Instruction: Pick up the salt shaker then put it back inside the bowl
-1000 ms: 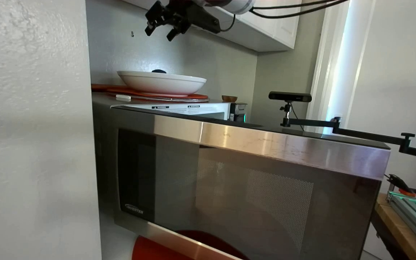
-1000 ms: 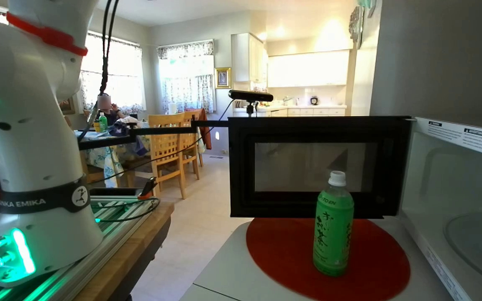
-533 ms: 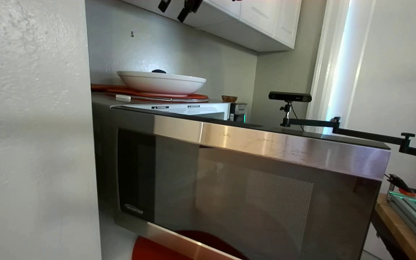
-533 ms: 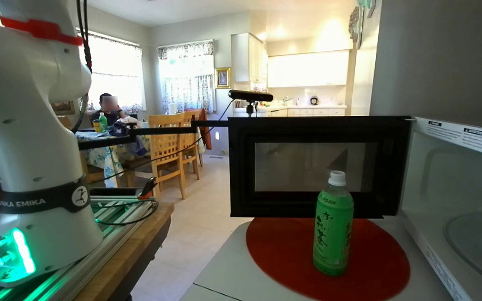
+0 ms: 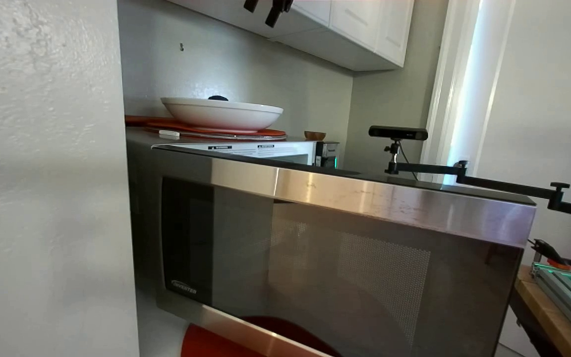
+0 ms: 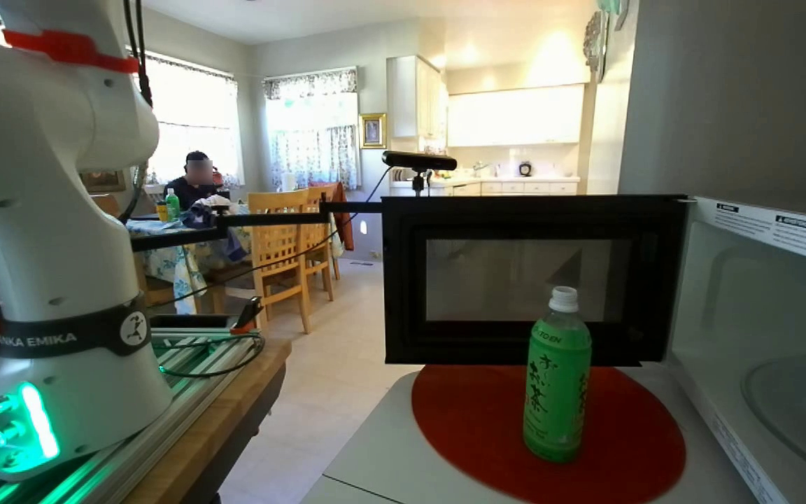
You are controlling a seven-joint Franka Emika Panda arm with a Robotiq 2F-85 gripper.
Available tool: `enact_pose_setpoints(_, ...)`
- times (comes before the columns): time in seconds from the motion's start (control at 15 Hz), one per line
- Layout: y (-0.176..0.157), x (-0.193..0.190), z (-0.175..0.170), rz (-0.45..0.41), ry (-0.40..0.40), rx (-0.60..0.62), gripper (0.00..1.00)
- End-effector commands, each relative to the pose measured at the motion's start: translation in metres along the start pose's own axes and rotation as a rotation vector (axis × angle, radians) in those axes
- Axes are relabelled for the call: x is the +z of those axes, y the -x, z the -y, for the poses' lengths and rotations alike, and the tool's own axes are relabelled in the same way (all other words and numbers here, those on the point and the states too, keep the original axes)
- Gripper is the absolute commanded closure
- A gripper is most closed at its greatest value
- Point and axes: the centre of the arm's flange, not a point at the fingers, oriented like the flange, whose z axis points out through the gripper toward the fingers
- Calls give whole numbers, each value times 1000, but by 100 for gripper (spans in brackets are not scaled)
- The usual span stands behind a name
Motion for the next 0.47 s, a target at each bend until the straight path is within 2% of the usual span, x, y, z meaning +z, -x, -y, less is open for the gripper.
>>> enact_pose_setpoints(0.0, 0, 1, 1, 1, -1, -1, 0)
enact_pose_setpoints(0.4, 0, 1, 0, 0, -1, 0, 0)
